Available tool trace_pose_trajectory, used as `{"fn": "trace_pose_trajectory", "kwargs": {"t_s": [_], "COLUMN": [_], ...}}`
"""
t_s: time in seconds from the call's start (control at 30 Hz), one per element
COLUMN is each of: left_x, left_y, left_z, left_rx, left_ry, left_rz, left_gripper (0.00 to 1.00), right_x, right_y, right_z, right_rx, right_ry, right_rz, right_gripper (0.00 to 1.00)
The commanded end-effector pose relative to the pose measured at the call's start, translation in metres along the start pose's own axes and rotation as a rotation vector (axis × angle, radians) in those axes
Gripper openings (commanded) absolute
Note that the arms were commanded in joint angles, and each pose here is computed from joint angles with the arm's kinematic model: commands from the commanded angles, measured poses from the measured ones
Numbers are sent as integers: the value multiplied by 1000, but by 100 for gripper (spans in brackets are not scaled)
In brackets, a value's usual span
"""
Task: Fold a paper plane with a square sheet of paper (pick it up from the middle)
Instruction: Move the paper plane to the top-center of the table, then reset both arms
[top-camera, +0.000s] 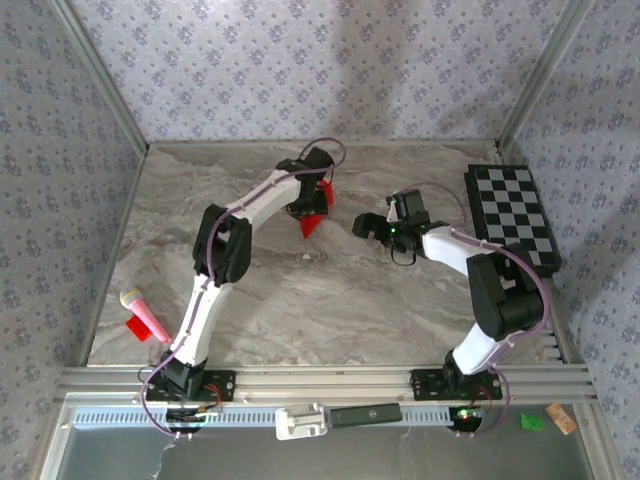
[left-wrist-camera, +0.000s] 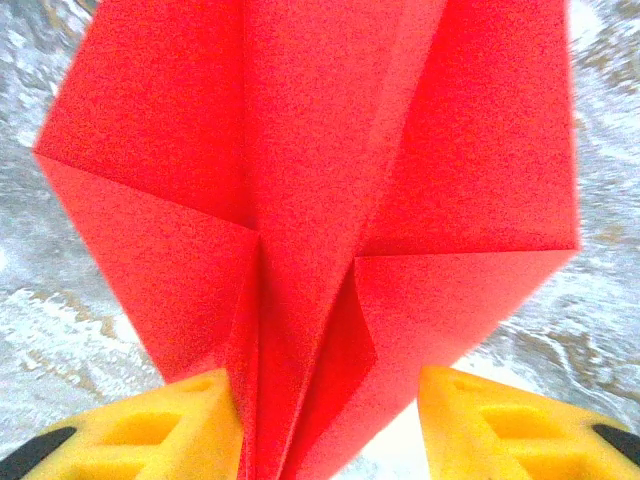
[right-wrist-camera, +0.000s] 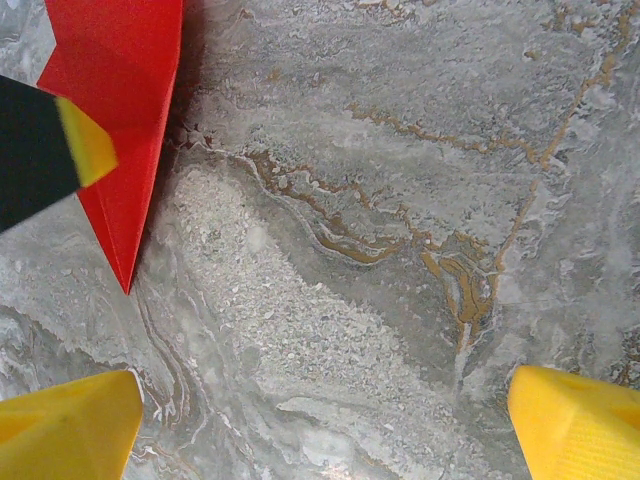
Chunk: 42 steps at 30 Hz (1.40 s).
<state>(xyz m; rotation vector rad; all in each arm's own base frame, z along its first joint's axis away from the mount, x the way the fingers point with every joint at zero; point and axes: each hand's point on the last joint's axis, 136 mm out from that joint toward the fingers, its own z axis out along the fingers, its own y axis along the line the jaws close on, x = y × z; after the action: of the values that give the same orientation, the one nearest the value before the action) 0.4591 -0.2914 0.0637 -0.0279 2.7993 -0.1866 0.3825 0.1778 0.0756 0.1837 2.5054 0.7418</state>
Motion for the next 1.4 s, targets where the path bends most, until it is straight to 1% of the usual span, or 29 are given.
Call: {"fn": "trace_pose_trajectory", "kwargs": {"t_s": [0.0, 0.2, 0.27, 0.37, 0.47, 0.57, 0.67, 0.77, 0.8, 0.9, 1.0, 1.13, 1.23, 1.3, 1.37], "left_x": [-14, -22, -28, -39, -46, -49, -46, -31, -23, 2, 30, 69, 88, 95, 97], "left_y": [-1, 1, 2, 10, 33, 64, 106, 152, 169, 222, 275, 327, 347, 353, 355], "left_z": [-37, -59, -74, -106, -140, -175, -206, -225, -226, -230, -223, -203, -188, -177, -166], "left_rx": [20, 45, 63, 85, 71, 34, -41, -127, -154, -229, -317, -429, -480, -476, -447], "left_ry": [-54, -99, -133, -214, -307, -415, -547, -644, -664, -719, -779, -829, -842, -844, -839], "left_rz": [-23, -35, -39, -55, -77, -104, -146, -185, -208, -301, -375, -383, -358, -344, -336], "left_gripper": [49, 50, 51, 54, 58, 66, 83, 97, 100, 100, 100, 100, 100, 100, 100], "right_x": [-5, -9, -13, -24, -42, -65, -82, -92, -95, -98, -95, -88, -80, -74, -70], "right_y": [2, 2, 3, 5, 7, 10, 10, 5, 1, -20, -56, -94, -123, -139, -148], "right_z": [-8, -13, -17, -28, -46, -73, -101, -126, -134, -153, -165, -163, -162, -158, -150], "right_rx": [12, 18, 20, 42, 84, 147, 197, 248, 276, 380, 525, 640, 703, 731, 714], "right_ry": [-19, -31, -42, -80, -144, -242, -334, -428, -459, -527, -564, -621, -631, -632, -633], "right_rz": [-8, -16, -28, -70, -136, -232, -319, -367, -379, -355, -297, -313, -273, -261, -279], "right_gripper": [96, 96, 96, 97, 98, 100, 100, 100, 100, 100, 100, 100, 100, 100, 100]}}
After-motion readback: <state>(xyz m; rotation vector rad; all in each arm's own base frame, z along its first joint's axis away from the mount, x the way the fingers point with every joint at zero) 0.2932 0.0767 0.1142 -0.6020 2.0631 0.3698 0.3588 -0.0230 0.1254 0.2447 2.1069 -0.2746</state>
